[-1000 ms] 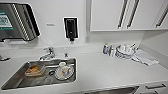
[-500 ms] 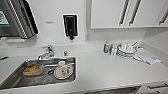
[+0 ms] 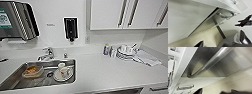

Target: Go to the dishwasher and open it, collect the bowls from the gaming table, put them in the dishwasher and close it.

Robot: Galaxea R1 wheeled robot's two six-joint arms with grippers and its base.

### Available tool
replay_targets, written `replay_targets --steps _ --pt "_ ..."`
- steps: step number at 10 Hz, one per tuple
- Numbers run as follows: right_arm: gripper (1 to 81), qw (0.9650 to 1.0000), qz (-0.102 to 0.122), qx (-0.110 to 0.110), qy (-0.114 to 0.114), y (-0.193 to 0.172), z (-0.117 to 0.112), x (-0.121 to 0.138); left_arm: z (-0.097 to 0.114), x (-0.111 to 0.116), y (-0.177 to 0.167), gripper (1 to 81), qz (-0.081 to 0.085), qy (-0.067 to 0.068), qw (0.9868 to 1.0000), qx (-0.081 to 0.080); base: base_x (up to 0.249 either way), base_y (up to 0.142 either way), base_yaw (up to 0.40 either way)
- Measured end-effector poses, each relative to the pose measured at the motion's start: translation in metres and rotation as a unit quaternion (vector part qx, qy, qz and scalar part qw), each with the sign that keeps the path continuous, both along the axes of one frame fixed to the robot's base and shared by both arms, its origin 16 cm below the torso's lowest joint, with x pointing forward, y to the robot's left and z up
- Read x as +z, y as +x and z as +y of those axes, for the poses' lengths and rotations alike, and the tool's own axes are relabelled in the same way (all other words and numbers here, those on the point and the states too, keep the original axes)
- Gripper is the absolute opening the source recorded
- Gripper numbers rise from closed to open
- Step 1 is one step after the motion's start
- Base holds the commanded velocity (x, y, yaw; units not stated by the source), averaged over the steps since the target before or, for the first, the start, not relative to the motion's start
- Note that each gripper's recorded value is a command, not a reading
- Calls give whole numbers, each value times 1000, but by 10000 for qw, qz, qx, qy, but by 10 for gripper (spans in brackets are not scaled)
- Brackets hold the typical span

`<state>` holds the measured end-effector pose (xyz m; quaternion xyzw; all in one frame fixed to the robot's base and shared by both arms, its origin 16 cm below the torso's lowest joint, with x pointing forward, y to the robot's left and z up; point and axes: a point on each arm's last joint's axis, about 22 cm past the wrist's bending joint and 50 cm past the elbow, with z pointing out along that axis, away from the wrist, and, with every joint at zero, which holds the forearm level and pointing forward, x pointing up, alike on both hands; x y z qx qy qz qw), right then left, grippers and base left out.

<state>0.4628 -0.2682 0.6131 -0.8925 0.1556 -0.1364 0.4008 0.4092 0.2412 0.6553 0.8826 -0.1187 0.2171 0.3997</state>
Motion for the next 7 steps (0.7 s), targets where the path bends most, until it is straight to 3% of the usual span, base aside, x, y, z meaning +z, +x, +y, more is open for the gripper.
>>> replay_targets --steps 4,7 --pt "811 9999 57 -98 -84 23 -9 -4 -3 -10 9 811 -183 -20 9998 -29 0 0 0" --pt "811 9998 136 -97 -107 47 -11 19 -11 -1 13 811 -279 -105 9995 -93 0 0 0"
